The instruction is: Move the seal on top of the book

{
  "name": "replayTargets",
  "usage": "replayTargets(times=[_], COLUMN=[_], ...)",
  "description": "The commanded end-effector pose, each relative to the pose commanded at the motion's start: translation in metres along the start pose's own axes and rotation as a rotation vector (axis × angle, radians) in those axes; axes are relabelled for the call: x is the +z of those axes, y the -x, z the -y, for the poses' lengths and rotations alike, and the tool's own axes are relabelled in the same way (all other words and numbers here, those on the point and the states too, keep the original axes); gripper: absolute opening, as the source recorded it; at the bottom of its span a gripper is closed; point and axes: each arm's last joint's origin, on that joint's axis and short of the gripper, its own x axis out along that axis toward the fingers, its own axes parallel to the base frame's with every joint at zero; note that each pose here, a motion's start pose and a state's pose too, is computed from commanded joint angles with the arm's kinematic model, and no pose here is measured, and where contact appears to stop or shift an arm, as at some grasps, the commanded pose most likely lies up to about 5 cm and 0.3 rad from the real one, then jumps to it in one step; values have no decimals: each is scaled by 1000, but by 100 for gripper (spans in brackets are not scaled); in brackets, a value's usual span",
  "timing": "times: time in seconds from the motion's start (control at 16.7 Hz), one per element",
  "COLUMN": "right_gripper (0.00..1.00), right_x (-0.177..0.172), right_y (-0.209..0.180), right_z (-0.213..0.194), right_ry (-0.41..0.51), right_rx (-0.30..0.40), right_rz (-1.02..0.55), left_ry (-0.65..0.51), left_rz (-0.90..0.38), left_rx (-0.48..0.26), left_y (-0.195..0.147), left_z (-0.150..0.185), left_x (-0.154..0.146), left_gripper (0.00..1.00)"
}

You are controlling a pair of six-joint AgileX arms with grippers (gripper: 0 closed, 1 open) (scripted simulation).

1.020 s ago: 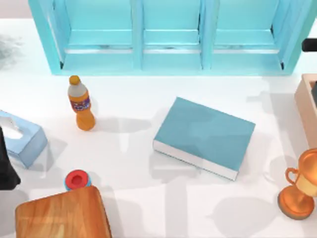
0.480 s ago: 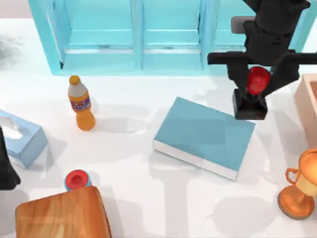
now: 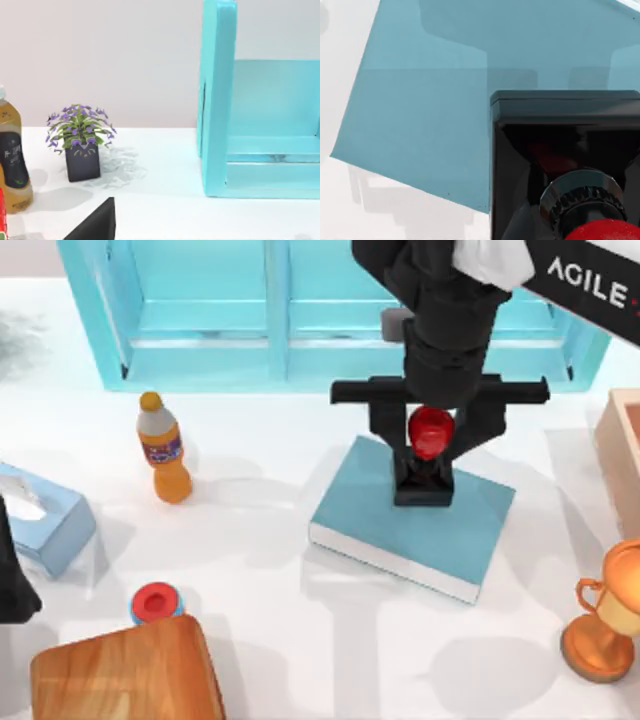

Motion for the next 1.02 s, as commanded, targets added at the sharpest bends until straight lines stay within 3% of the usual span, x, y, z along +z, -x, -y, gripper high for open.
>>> replayTargets(times=[0.6,1.02], right_gripper=[0,53], right_x=[0,0], right_y=[5,5], right_z=[0,0], right_ry=[0,0], right_rx=[0,0], right_rz=[0,0], left_ry=[0,0], left_rz=[0,0], left_rx=[0,0], left_y=[0,0], left_z=[0,0], left_x=[0,0], left_gripper=[100,100])
